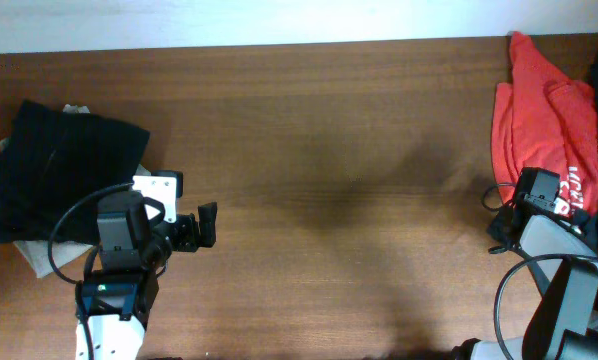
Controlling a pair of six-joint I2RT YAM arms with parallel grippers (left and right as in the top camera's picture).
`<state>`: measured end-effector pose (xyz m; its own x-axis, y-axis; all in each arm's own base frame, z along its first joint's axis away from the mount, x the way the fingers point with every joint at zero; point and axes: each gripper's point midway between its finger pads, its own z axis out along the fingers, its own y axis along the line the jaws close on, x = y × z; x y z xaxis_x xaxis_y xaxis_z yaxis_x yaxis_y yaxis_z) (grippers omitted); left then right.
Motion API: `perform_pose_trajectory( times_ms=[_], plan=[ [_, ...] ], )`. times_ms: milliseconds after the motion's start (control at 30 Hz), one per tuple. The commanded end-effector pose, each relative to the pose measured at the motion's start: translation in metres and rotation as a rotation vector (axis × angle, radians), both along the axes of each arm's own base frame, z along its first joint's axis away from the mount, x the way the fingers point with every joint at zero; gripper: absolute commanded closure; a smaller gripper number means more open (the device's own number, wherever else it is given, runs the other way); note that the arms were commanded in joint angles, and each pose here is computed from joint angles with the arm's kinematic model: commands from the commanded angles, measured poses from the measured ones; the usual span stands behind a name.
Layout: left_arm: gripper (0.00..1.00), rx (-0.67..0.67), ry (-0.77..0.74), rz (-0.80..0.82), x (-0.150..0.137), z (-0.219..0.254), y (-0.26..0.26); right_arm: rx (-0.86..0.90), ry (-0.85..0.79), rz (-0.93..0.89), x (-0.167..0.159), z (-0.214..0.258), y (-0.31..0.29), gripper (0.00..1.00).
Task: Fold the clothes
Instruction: 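Grasp the black NIKE t-shirt with the right gripper and pull it left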
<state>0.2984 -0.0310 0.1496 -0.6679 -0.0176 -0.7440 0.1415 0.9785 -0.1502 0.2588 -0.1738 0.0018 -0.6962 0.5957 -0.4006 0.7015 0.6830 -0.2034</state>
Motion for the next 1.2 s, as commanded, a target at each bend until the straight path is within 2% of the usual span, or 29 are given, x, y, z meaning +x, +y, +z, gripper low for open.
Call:
perform_pose_trajectory(
  times_ms=[0,100,200,333,400,500,533,600,633,767,833,967,1033,1067,1100,1133,1167],
  plan=[
    [0.01,-0.017,-0.014,0.0,0.003,0.007,-0.001,-0.017,0.002,-0.02,0.001,0.002,-0.005,0.68],
    [0.01,-0.017,-0.014,0.0,0.003,0.007,-0.001,-0.047,0.003,-0.061,-0.003,0.004,-0.011,0.78],
    [0.01,-0.017,-0.014,0.0,0.003,0.007,-0.001,-0.051,0.002,-0.064,-0.003,0.004,-0.012,0.96],
    [0.01,-0.017,-0.014,0.0,0.003,0.007,-0.001,-0.062,-0.028,-0.064,0.006,0.019,-0.015,0.96],
    [0.01,-0.017,-0.014,0.0,0.003,0.007,-0.001,-0.086,-0.106,-0.057,0.026,0.068,-0.022,0.96],
    [0.01,-0.017,-0.014,0.0,0.003,0.007,-0.001,-0.024,-0.325,0.21,0.077,0.187,0.005,0.96],
    [0.01,-0.017,-0.014,0.0,0.003,0.007,-0.001,0.028,-0.427,0.475,0.096,0.241,0.046,0.96],
    [0.01,-0.017,-0.014,0.0,0.003,0.007,-0.001,0.106,-0.506,0.798,0.096,0.291,0.114,0.96],
    [0.01,-0.017,-0.014,0.0,0.003,0.007,-0.001,0.202,-0.5,0.957,0.082,0.301,0.166,0.96],
    [0.01,-0.017,-0.014,0.0,0.003,0.007,-0.001,0.419,-0.318,1.262,0.044,0.27,0.281,0.96],
    [0.01,-0.017,-0.014,0.0,0.003,0.007,-0.001,0.465,-0.265,1.409,0.038,0.256,0.333,0.96],
    [0.01,-0.017,-0.014,0.0,0.003,0.007,-0.001,0.497,-0.235,1.609,0.047,0.223,0.419,0.96],
    [0.01,-0.017,-0.014,-0.001,0.003,0.007,-0.001,0.435,-0.271,1.567,0.069,0.215,0.43,0.96],
    [0.01,-0.017,-0.014,-0.001,0.003,0.007,-0.001,0.382,-0.298,1.489,0.084,0.217,0.421,0.91],
    [0.01,-0.018,-0.014,-0.001,0.003,0.007,-0.001,0.328,-0.325,1.408,0.098,0.222,0.406,0.71],
    [0.01,-0.021,-0.018,-0.004,0.003,0.008,-0.002,0.276,-0.345,1.319,0.11,0.231,0.382,0.31],
    [0.01,-0.051,-0.018,-0.039,0.002,0.01,-0.01,0.255,-0.358,1.222,0.117,0.241,0.348,0.12]
  ],
)
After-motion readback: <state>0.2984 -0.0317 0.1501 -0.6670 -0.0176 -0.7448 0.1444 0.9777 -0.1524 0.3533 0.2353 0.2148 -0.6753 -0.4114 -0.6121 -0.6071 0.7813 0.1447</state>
